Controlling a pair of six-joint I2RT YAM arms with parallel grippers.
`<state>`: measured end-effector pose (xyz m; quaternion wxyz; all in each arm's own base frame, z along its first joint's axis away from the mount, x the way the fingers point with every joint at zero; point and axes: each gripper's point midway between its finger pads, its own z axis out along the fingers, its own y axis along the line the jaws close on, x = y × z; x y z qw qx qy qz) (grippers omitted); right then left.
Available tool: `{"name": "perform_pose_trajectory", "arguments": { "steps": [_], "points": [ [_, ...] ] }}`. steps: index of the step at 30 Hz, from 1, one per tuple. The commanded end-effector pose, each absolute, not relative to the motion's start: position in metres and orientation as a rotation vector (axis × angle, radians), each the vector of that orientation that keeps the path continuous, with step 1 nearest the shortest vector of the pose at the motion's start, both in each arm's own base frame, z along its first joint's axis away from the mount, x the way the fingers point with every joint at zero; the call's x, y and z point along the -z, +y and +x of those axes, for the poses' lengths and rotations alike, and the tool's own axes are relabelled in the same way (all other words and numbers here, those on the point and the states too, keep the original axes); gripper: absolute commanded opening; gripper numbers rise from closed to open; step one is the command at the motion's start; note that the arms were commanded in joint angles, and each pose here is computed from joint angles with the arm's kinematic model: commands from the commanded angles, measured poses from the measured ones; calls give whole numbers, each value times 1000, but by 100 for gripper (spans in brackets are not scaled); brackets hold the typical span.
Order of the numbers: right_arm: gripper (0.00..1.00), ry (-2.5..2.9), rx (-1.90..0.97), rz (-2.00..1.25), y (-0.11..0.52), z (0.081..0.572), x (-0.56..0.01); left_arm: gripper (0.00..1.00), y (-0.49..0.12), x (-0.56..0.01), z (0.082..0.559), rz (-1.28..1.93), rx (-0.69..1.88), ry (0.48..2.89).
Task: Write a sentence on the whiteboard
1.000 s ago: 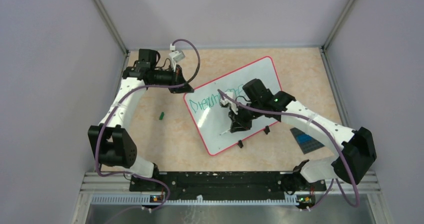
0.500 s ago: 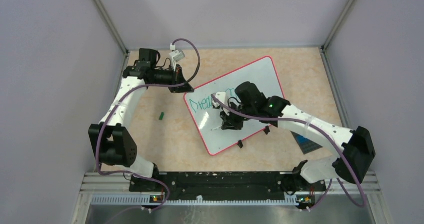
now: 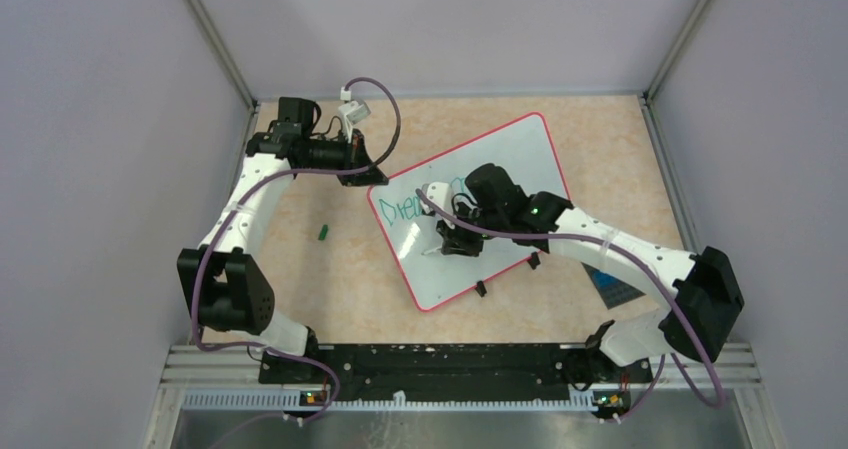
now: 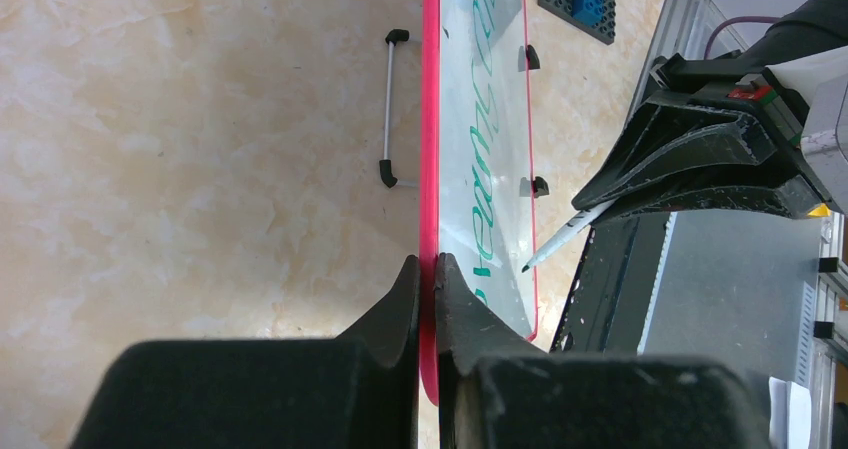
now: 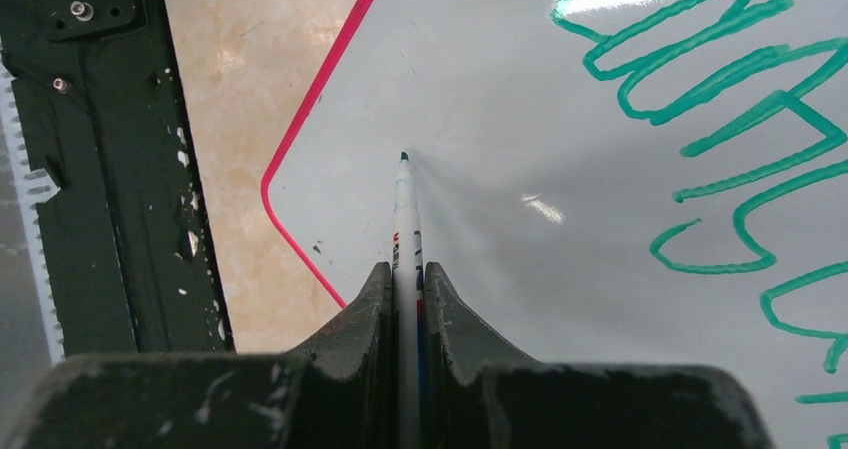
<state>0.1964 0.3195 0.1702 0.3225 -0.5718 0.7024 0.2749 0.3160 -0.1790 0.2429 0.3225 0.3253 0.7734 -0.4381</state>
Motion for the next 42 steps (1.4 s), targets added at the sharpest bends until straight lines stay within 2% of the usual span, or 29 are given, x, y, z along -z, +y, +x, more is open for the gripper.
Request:
{"name": "perform_pose_trajectory", "arguments": {
  "steps": [1, 21, 42],
  "points": [
    [0, 1830, -683, -1524, 321, 198, -164, 0, -184, -223, 304, 879, 1156, 2109],
    [0, 1861, -583, -1369, 306, 239, -184, 0, -183, -220, 304, 878, 1147, 2116],
    [0, 1917, -615, -1495, 291, 208, -149, 0, -182, -219, 303, 881, 1140, 2118]
  ]
}}
